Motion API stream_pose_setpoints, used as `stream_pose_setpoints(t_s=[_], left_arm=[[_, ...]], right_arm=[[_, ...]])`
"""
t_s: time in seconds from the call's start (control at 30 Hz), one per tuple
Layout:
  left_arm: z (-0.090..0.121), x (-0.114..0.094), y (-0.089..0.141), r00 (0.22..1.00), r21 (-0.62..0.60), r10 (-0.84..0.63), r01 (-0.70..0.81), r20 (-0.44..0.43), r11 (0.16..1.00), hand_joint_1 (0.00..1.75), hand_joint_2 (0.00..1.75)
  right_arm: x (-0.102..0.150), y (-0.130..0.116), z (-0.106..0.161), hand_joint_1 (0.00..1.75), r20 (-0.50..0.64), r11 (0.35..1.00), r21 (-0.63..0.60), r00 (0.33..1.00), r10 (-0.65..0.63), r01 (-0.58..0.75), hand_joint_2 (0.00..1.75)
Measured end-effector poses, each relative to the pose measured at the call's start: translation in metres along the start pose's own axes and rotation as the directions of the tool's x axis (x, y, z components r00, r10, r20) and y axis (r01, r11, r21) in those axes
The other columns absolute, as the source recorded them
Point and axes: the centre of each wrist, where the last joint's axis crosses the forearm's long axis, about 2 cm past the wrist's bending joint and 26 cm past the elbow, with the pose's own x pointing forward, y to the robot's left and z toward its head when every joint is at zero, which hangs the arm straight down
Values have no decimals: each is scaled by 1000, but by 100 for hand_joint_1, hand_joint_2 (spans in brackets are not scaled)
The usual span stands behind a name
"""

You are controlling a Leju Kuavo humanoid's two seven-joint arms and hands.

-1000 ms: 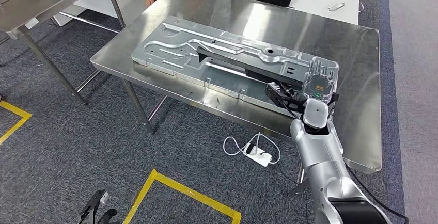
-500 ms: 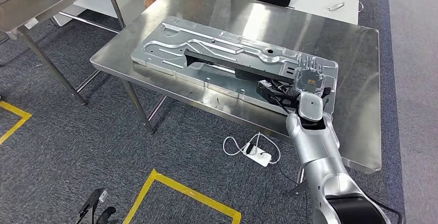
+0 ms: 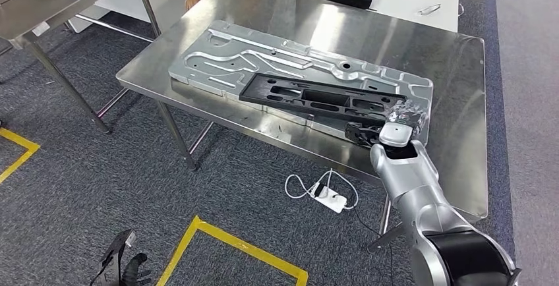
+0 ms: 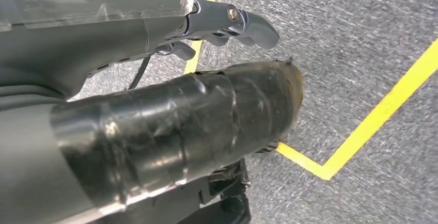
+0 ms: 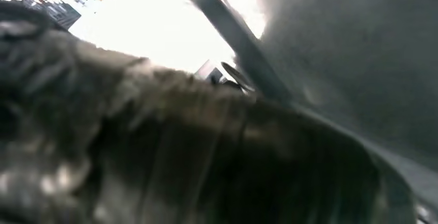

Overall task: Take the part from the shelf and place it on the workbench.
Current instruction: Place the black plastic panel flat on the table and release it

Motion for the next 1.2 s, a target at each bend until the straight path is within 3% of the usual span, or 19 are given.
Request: stream_pose_setpoints(t_s=[1.2], left_arm=[[-3, 4, 0, 1000, -10, -18, 18, -18, 1000, 0, 0]], right_arm=[[-19, 12, -8, 0, -34, 999, 20, 999, 35, -35, 0]])
